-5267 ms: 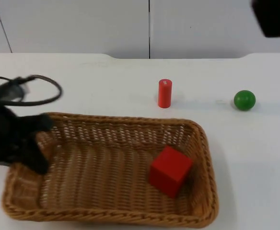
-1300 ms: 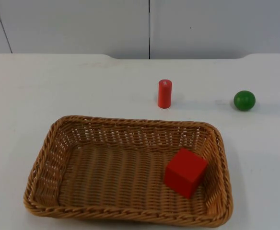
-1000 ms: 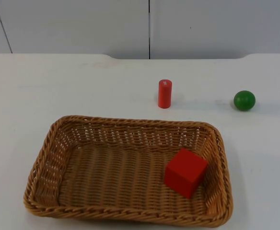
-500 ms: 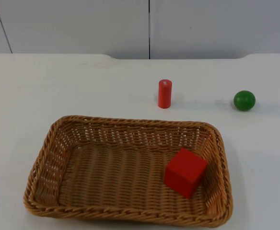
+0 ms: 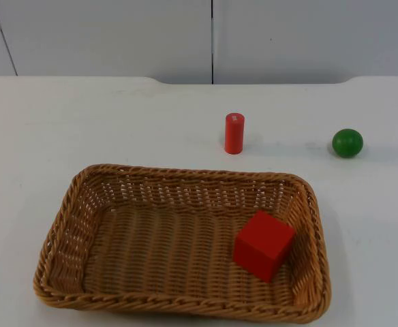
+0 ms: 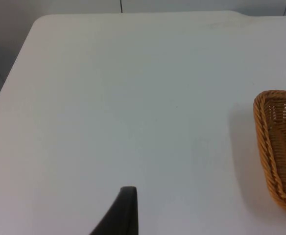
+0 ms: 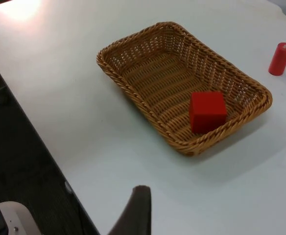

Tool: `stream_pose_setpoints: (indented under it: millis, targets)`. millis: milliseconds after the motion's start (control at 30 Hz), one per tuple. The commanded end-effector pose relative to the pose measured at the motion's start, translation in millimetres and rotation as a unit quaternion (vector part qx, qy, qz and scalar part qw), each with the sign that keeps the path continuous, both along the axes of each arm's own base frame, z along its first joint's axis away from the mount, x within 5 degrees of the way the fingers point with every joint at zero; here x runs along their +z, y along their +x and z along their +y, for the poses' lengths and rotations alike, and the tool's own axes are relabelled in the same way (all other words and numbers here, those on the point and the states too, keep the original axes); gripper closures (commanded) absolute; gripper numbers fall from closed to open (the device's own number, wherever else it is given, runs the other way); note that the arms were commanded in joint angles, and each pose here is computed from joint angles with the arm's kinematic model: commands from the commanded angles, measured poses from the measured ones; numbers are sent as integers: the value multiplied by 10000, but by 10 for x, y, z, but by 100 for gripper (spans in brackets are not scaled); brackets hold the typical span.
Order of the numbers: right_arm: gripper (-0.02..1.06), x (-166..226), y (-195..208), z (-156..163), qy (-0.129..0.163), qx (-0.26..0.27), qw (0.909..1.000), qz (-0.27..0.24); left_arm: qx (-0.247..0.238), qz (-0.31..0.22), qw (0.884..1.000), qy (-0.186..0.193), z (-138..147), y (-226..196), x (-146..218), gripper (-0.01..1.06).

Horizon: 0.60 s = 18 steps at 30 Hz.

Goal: Pick up the basket with the left hand and place the object to the left of the red cylinder into the basket with the right hand.

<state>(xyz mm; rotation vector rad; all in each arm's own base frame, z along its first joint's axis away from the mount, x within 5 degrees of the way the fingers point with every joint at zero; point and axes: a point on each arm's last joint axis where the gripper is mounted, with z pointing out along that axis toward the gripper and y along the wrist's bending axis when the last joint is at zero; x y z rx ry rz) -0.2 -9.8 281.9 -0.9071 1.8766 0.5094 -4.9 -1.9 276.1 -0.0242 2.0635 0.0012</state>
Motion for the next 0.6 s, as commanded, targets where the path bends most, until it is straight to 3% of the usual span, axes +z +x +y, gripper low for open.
stream_pose_setpoints:
  millis: [0,133,567]
  targets:
    - [20,-16,0,6,-10,24,10000,-22,23,-3,10000,8,3,2,-14,0]
    - [-1,-16,-1,7,-10,34,10000,-21,23,-3,10000,8,3,2,-14,0]
    - [-1,-16,-1,7,-2,29,10000,-15,23,-3,10000,8,3,2,-14,0]
